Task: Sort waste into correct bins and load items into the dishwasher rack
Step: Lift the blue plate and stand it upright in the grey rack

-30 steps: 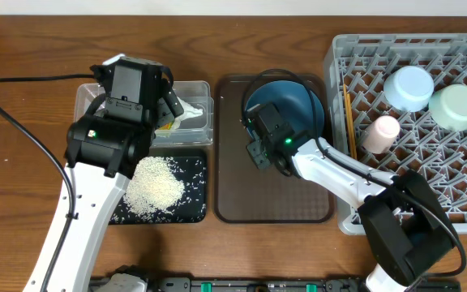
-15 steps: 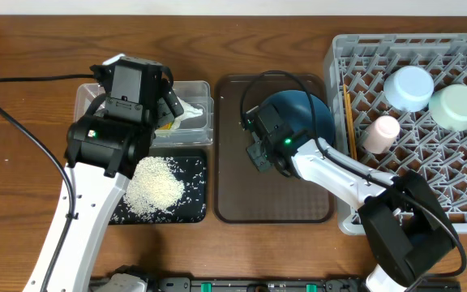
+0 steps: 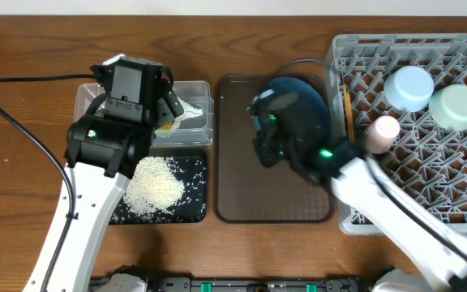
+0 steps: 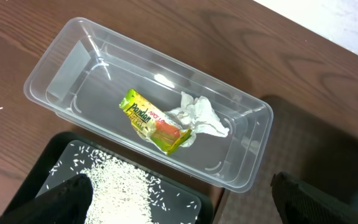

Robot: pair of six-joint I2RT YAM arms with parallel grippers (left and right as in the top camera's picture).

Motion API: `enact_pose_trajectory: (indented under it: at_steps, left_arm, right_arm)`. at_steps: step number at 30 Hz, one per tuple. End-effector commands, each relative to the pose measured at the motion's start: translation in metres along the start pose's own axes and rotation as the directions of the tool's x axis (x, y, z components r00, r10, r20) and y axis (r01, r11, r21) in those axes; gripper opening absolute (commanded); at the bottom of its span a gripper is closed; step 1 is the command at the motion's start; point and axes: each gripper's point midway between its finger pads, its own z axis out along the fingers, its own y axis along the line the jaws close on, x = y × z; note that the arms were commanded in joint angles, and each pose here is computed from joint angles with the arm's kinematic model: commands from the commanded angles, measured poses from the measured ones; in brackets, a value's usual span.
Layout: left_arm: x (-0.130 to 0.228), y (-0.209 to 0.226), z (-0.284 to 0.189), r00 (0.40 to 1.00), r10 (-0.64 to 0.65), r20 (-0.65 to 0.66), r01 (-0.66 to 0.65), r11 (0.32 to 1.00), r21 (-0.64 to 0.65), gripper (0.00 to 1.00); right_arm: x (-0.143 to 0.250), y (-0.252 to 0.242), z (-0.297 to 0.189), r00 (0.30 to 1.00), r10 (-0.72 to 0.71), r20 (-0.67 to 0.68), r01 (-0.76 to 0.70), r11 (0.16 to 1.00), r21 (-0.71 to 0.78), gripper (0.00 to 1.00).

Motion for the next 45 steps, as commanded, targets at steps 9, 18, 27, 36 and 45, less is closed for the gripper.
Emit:
enact_pose_trajectory:
  at_steps: [9, 18, 27, 36, 45]
  left_arm:
    - [-0.003, 0.004, -0.002, 1.000, 0.013, 0.012, -0.013, 1.000, -0.015, 0.95]
    - [-0.003, 0.004, -0.002, 1.000, 0.013, 0.012, -0.013, 1.000, -0.015, 0.95]
    - [-0.003, 0.004, -0.002, 1.000, 0.013, 0.012, -0.013, 1.000, -0.015, 0.95]
    - [-0.003, 0.004, -0.002, 1.000, 0.013, 0.012, -0.013, 1.000, -0.015, 0.95]
    - [-0.003, 0.004, -0.002, 1.000, 0.013, 0.012, -0.013, 1.000, -0.015, 0.95]
  right_arm:
    - [-0.029, -0.035, -0.169, 0.885, 0.390, 0.256, -0.335, 0.913, -0.234, 0.01]
    - [-0.007, -0.076, -0.214, 0.760, 0.612, 0.218, -0.506, 0.768, -0.392, 0.01]
    - [0.000, -0.108, -0.227, 0.702, 0.690, 0.180, -0.512, 0.663, -0.546, 0.01]
    - [0.026, -0.150, -0.206, 0.640, 0.761, 0.110, -0.599, 0.583, -0.549, 0.01]
    - [0.044, -0.171, -0.193, 0.600, 0.797, 0.069, -0.652, 0.537, -0.535, 0.01]
